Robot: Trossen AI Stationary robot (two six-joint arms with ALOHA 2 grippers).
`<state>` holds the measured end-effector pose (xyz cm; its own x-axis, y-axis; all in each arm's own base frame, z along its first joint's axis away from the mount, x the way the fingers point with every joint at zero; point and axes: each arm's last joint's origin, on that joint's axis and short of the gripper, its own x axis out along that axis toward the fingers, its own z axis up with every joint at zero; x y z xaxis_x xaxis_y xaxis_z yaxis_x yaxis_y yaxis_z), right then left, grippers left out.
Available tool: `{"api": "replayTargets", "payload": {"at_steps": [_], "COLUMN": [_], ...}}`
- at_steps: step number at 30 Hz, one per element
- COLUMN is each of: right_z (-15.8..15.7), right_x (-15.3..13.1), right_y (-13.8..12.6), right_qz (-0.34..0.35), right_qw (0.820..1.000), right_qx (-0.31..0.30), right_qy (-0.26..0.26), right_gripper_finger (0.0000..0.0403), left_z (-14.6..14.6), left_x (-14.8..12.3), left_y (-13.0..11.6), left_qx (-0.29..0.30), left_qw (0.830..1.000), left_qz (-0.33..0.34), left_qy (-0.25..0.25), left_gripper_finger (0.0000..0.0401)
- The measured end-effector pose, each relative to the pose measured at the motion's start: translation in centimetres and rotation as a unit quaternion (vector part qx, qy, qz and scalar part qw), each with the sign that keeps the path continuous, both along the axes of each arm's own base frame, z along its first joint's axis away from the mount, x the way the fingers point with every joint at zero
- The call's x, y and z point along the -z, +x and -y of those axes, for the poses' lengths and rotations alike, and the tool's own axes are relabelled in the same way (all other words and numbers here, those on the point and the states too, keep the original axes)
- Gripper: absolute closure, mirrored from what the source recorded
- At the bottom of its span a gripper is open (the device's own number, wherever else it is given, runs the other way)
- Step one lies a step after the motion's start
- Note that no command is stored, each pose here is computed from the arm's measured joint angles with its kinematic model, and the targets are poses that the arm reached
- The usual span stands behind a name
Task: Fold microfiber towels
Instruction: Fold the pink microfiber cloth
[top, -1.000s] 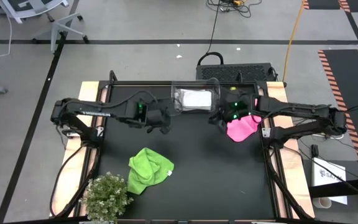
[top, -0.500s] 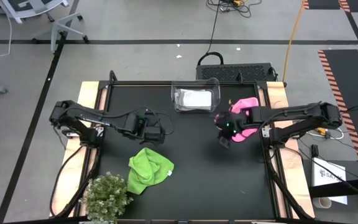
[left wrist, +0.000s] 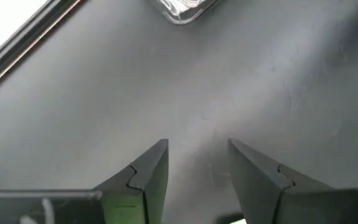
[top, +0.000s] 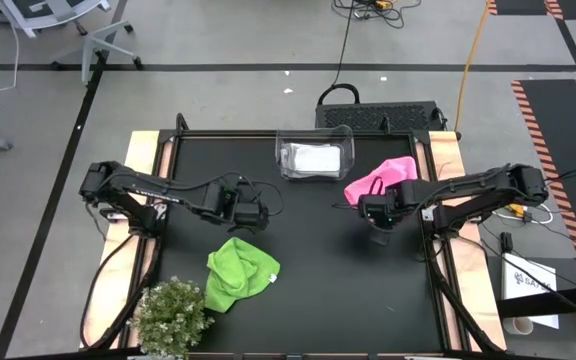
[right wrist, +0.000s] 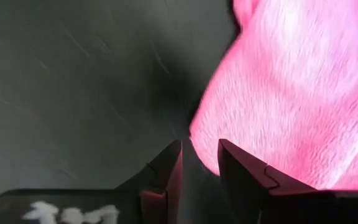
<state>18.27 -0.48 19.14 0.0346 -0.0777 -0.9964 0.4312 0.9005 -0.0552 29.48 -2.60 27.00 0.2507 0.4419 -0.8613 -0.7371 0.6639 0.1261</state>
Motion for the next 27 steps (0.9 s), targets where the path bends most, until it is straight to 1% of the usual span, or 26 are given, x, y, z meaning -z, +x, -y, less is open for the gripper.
{"api": "replayTargets", "payload": {"at_steps": [4,7,13,16,24,27], "right_z": [0.0,0.0,0.0,0.0,0.0,-0.1], "right_x": [1.5,2.5,3.6,3.9,4.6,5.3], "right_y": [-0.9,-1.3,-1.0,-1.0,-1.4,-1.6], "right_qz": [-0.022,-0.027,0.009,0.014,0.014,0.023], "right_qw": [1.000,1.000,0.999,0.998,0.998,0.999], "right_qx": [-0.001,-0.016,-0.048,-0.064,-0.058,-0.049], "right_qy": [0.001,0.001,-0.001,-0.002,-0.002,-0.001], "right_gripper_finger": [0.0309,0.0309,0.0309,0.0309,0.0309,0.0309], "left_z": [0.0,0.0,0.0,0.0,0.0,0.0], "left_x": [0.0,0.0,0.0,0.0,0.0,-0.1], "left_y": [0.0,0.0,0.0,0.0,0.1,0.3], "left_qx": [0.003,0.003,0.001,-0.005,-0.007,-0.006], "left_qw": [1.000,1.000,1.000,1.000,1.000,1.000], "left_qz": [0.000,0.000,0.001,0.004,0.009,0.019], "left_qy": [0.002,0.004,0.004,0.002,0.001,0.000], "left_gripper_finger": [0.0235,0.0235,0.0235,0.0235,0.0235,0.0235]}}
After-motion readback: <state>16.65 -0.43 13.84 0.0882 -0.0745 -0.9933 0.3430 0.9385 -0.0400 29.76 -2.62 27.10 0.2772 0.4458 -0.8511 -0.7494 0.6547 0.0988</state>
